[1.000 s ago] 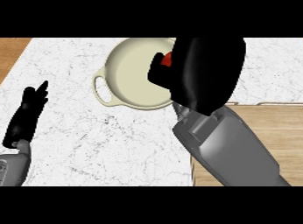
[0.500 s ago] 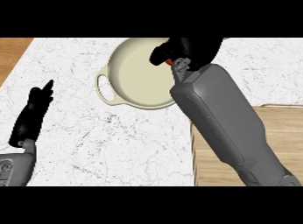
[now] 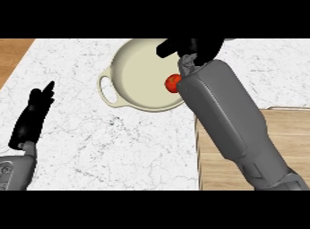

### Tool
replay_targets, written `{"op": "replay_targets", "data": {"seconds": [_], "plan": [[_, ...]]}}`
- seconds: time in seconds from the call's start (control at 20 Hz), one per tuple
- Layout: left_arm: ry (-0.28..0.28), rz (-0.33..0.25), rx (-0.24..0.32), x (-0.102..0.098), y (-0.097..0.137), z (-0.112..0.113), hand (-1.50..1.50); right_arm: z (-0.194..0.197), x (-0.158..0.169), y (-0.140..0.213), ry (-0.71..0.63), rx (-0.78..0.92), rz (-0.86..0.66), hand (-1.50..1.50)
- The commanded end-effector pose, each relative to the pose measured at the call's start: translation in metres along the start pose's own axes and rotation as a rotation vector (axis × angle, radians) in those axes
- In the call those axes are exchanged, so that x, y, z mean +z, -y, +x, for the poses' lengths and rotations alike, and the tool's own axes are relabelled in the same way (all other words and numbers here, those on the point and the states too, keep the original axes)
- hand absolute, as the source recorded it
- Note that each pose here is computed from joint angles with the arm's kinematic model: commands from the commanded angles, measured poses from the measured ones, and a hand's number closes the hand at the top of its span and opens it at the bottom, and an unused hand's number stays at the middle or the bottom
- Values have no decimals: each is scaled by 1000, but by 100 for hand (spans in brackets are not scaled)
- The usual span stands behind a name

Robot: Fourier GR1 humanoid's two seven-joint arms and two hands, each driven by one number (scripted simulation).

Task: Pick the tomato from the tray and place it in the pot

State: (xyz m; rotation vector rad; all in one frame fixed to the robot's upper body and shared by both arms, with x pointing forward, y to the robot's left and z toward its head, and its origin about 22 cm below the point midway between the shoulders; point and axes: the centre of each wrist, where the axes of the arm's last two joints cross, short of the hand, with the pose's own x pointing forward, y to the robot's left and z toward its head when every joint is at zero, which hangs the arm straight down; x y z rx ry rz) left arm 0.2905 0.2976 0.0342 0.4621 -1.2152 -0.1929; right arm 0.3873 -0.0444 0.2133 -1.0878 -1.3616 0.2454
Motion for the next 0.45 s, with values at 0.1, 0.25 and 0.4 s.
{"op": "replay_targets", "data": {"seconds": [0.1,0.25,0.4], "plan": [[-34,29,11,-6,-8,-5,0,7,-4,6,-92,-351,-208,-150],[-31,19,9,4,-11,-11,0,0,2,-3,-105,-408,-269,-150],[-44,56,-3,0,-25,-16,0,-14,0,-7,-118,-437,-338,-150]]}}
